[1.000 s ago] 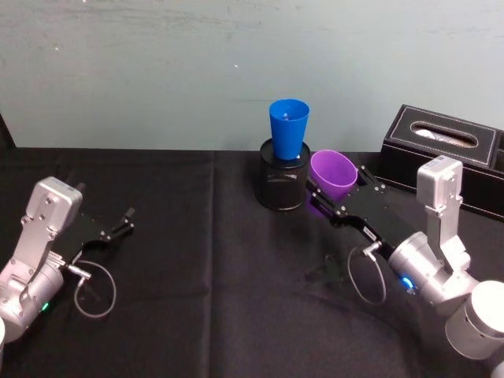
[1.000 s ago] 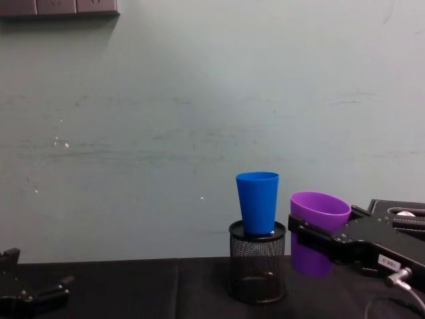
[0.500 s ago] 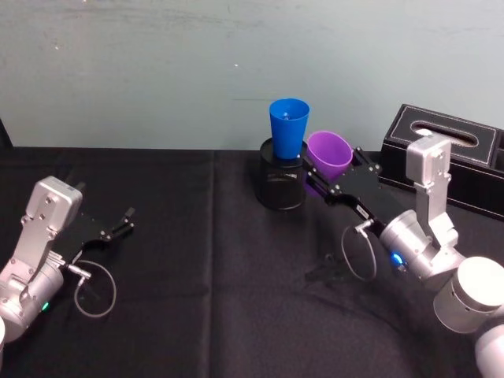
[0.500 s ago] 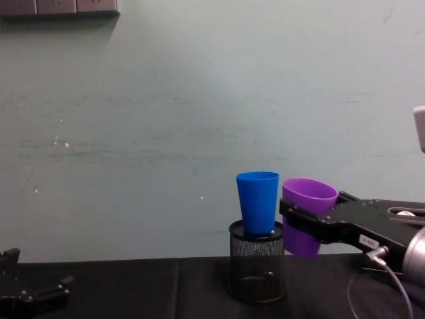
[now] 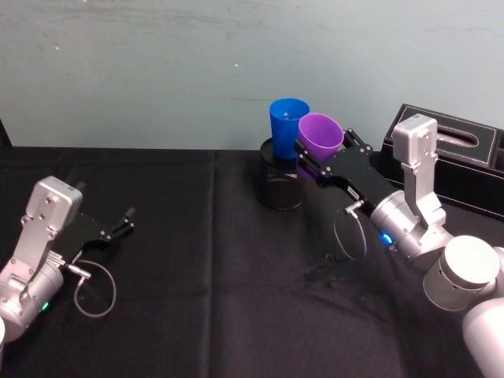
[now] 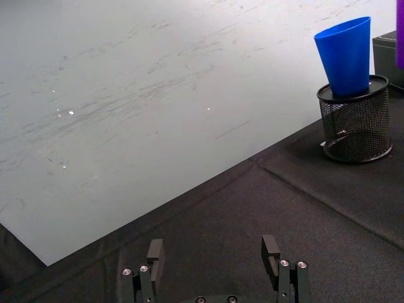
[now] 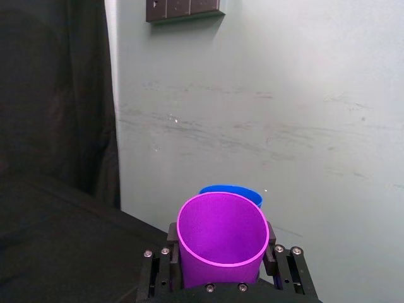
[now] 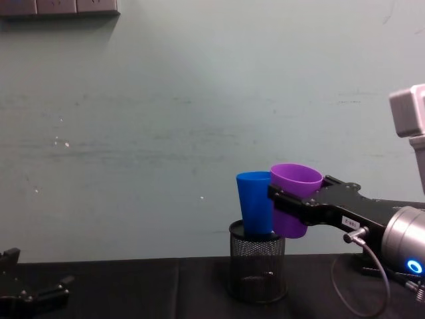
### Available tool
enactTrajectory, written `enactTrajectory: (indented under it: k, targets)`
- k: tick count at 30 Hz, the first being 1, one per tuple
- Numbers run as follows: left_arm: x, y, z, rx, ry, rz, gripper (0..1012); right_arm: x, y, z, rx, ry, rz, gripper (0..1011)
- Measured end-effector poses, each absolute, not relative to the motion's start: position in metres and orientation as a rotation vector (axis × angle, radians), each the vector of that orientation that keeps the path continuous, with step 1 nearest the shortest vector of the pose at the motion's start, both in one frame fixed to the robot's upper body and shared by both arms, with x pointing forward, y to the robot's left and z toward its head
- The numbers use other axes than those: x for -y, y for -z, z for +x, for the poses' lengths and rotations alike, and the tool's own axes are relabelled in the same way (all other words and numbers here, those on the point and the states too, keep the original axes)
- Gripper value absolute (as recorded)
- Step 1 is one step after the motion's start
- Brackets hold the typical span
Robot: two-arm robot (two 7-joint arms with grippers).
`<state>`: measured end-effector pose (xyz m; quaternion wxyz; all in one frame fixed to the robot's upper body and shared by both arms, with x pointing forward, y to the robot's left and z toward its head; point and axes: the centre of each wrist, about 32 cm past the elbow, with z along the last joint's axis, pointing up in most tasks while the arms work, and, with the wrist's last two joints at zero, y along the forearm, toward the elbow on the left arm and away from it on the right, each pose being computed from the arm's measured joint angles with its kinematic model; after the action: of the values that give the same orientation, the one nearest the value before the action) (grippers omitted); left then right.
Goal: Pick up one cup with a gripper and tap it against the other cup.
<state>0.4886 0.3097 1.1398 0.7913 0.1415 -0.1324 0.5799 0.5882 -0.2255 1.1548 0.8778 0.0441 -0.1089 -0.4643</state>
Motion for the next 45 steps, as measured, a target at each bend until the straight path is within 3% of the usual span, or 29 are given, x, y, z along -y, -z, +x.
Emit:
enactTrajectory:
  k: [45]
  targets:
    - [-0.310,-1.140,0.489,0.285,-1.248,0.304,1011,0.216,-1.157,0.620,0.228,0.947,0.089,733]
